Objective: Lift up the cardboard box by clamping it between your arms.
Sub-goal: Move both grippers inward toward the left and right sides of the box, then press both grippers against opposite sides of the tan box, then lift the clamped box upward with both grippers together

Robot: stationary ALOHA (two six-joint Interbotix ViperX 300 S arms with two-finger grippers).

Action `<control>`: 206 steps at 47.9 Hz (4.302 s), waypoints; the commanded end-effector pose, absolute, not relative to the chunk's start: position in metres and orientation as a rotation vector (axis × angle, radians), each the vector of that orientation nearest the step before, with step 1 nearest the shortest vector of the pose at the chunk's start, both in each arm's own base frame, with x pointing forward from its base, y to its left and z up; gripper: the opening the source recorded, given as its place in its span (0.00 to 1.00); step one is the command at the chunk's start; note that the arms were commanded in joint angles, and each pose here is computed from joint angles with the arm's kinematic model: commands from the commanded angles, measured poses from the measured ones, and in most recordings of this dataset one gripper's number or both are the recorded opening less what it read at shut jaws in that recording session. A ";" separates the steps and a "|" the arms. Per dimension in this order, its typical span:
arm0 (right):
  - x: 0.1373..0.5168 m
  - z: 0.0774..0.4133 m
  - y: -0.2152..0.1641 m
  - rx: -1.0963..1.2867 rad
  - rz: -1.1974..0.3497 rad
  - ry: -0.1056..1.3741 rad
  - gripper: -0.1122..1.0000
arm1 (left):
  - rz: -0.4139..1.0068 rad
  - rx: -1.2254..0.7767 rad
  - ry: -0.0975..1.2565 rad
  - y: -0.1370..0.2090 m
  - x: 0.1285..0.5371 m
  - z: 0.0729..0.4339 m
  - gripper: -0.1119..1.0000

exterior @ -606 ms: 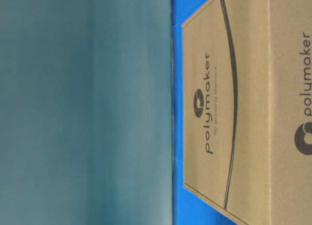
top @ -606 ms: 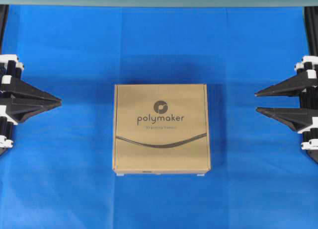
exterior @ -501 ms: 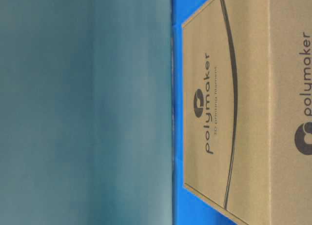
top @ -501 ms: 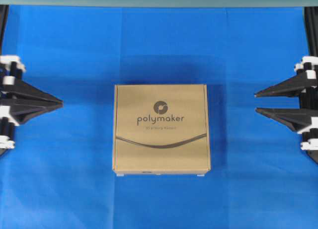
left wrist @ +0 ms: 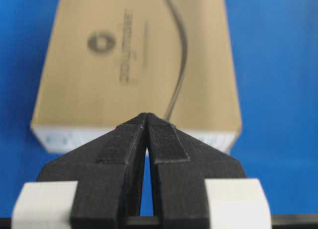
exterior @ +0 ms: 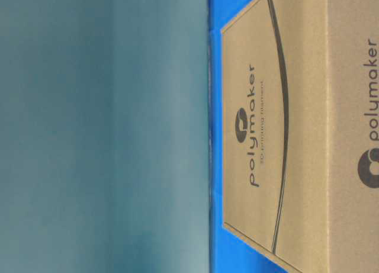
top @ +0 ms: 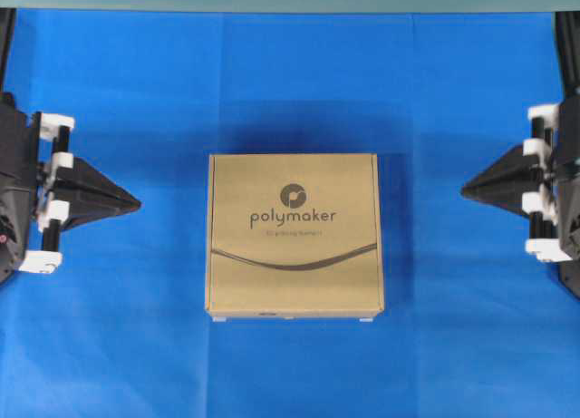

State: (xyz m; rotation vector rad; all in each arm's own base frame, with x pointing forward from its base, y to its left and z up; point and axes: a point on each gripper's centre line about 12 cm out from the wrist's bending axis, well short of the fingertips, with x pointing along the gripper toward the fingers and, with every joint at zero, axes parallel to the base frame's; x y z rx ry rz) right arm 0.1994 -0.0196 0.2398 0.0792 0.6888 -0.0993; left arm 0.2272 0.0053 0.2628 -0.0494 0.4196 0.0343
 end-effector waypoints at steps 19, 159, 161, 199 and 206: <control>0.204 0.209 -0.026 -0.018 -0.094 0.954 0.27 | 0.043 -0.043 0.657 0.006 0.237 0.239 0.10; 0.336 0.173 -0.026 -0.011 -0.041 0.998 0.99 | 0.104 -0.070 0.857 0.030 0.347 0.199 0.89; 0.335 0.178 -0.027 -0.009 -0.045 0.998 0.99 | 0.106 -0.071 0.854 0.031 0.347 0.205 0.89; 0.333 0.296 -0.033 -0.001 -0.060 0.986 0.99 | 0.128 -0.075 0.804 0.037 0.347 0.335 0.89; 0.330 0.318 -0.035 -0.001 -0.064 0.966 0.99 | 0.140 -0.080 0.793 0.041 0.344 0.358 0.89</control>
